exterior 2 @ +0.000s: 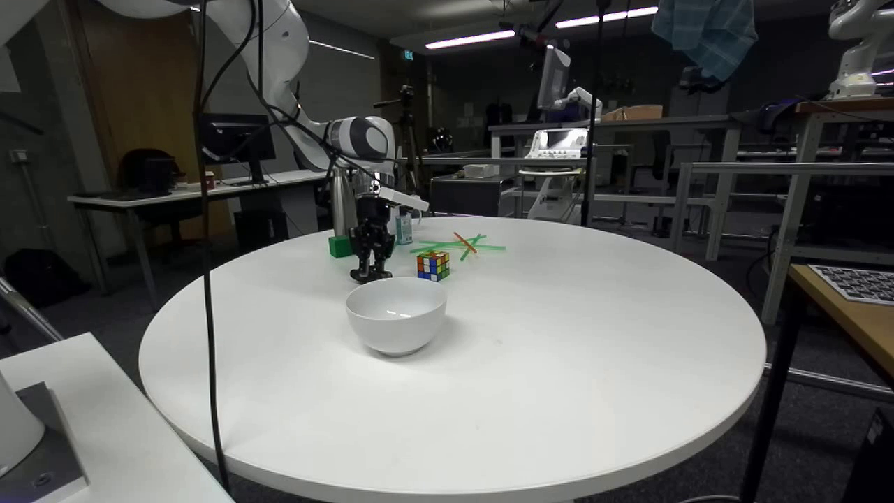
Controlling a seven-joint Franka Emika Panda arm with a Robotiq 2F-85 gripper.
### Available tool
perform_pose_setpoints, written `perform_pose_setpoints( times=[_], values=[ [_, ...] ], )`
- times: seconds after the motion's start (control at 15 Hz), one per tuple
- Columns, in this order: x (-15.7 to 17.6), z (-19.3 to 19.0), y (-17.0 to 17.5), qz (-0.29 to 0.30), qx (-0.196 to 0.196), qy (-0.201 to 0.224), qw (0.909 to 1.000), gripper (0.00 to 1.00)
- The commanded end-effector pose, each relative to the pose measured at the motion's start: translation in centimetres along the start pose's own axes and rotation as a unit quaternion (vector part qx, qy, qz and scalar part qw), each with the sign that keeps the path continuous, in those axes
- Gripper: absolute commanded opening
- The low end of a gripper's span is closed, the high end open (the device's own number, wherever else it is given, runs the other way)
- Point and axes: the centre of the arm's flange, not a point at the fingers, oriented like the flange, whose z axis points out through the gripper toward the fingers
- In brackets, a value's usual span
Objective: Put the stapler on the table from atop the Rubik's cube
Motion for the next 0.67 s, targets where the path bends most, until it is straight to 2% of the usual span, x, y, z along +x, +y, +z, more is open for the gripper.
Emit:
perform_pose_setpoints(
  times=[0.0, 0.27, 0.6],
  values=[
    [-0.64, -0.62, -0.05, -0.004, 0.013, -0.002, 0.9999, 0.71],
    [-0.72, -0.54, -0.13, -0.003, 0.018, -0.002, 0.9998, 0.98],
    [-1.05, -1.2, -0.36, 0.002, 0.012, -0.002, 0.9999, 1.0]
  ],
)
